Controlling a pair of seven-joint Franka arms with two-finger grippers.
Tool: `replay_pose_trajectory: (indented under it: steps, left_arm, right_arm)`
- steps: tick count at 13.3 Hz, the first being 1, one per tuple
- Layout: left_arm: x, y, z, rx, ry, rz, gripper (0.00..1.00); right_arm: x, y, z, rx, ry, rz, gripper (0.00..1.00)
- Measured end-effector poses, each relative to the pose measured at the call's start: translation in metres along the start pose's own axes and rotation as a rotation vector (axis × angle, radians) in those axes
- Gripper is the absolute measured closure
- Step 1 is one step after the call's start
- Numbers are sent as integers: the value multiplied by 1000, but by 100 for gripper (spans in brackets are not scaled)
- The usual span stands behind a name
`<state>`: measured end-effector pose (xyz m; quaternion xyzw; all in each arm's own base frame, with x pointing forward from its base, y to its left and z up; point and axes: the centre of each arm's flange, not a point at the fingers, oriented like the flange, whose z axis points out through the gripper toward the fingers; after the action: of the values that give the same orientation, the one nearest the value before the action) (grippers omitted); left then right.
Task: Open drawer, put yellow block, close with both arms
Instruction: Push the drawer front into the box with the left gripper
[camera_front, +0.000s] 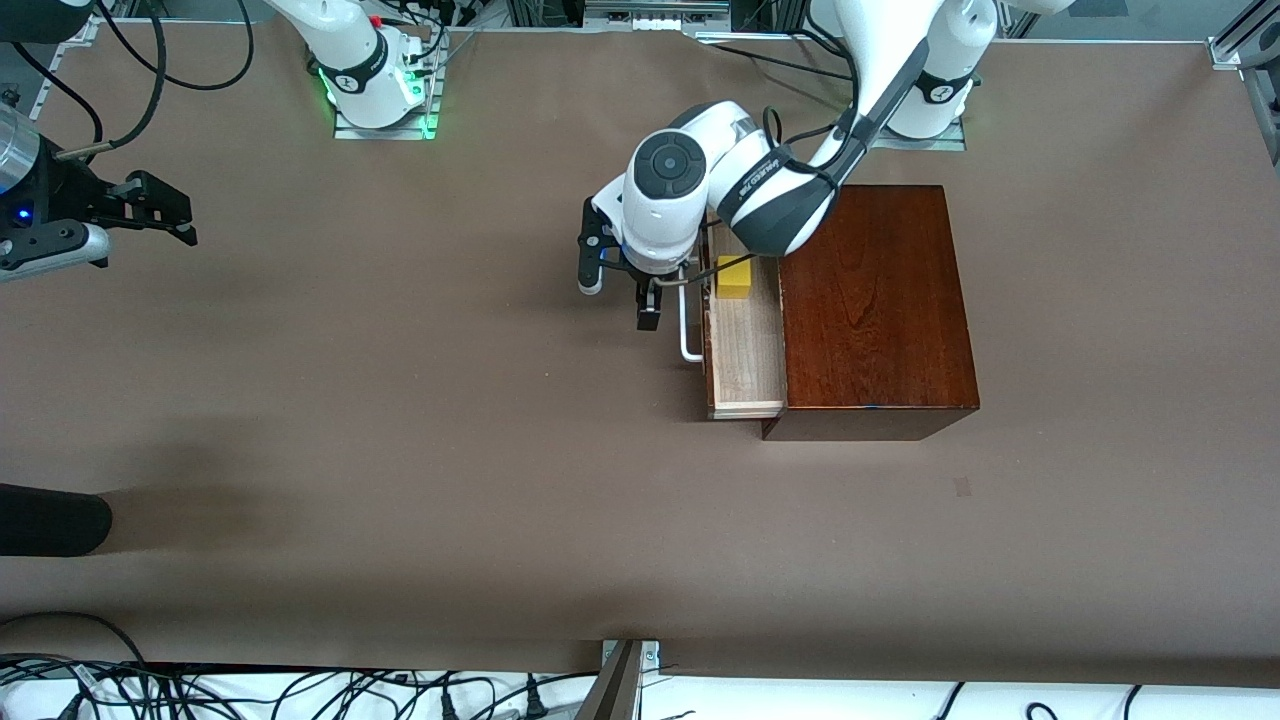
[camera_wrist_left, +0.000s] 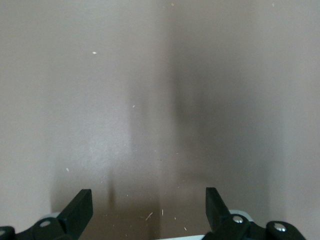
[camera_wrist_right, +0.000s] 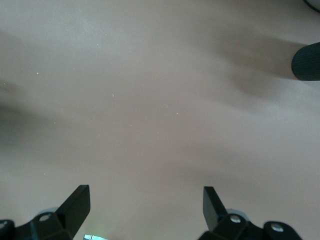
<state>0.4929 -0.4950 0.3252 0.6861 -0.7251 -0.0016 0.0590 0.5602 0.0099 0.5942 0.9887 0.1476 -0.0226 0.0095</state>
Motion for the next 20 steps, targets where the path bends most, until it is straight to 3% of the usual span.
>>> replay_pose_trajectory:
  steps: [5, 13, 17, 20]
  left_arm:
    - [-9, -1, 17, -27, -19, 82, 0]
    - [-12, 0, 50, -62, -33, 90, 0]
    - [-27, 9, 63, -173, -126, 84, 0]
    - [-33, 5, 61, -185, -137, 78, 0]
  right_arm:
    - [1, 3, -6, -3, 14, 10, 0]
    - [6, -14, -11, 9, 22, -6, 0]
    - [7, -14, -11, 9, 22, -3, 0]
    - [7, -14, -10, 10, 22, -2, 0]
